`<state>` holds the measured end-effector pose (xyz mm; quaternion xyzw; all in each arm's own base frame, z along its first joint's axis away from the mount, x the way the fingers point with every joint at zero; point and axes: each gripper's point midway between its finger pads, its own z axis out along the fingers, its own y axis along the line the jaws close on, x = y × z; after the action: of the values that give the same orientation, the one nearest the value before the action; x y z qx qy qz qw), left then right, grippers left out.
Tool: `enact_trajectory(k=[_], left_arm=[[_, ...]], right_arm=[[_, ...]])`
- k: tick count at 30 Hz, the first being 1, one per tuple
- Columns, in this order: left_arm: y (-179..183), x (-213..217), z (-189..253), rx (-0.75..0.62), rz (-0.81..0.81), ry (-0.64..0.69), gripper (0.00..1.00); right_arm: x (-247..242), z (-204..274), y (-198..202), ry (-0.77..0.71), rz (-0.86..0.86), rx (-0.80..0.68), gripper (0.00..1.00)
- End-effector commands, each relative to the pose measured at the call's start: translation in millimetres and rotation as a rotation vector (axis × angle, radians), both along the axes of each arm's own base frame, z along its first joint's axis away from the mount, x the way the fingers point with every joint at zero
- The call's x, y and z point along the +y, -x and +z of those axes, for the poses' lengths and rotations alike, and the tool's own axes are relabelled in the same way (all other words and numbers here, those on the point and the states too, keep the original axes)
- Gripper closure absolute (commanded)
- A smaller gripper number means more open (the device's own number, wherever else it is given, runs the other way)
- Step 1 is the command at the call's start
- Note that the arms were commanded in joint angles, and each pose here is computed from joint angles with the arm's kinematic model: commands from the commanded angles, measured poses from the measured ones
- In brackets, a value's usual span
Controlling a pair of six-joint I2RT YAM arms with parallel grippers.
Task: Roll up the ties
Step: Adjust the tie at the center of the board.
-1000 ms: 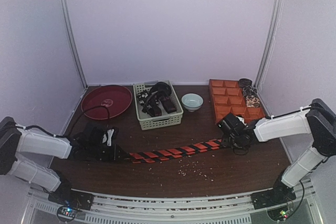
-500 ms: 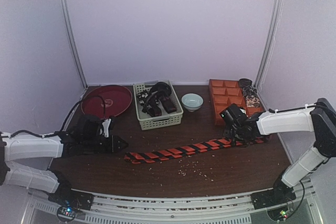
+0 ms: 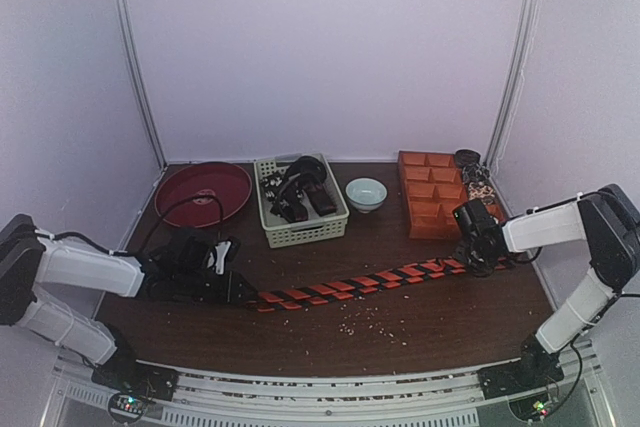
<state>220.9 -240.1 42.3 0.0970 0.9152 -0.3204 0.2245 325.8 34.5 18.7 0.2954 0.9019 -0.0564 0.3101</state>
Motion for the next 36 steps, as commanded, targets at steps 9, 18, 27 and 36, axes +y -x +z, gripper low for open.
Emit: enact_trajectory(k=[9,18,27,36], left_arm=[[-7,-18,48,-0.1,-0.018,0.077,0.7],[3,-6,8,-0.022,0.011,0.025,0.8],[24,22,-27,0.04,0.057,-0.05,0.87],[16,24,-2,-0.008,0.107,-0.022,0.75]], right_arm=[[-4,-6,11,-0.057,-0.006,0.034,0.84],[-10,-18,18,-0.051,-0.019,0.069,0.86],[-13,-20,24,-0.04,-0.033,0.076,0.86],[-4,-6,17,-0.077,0.011,0.041,0.85]])
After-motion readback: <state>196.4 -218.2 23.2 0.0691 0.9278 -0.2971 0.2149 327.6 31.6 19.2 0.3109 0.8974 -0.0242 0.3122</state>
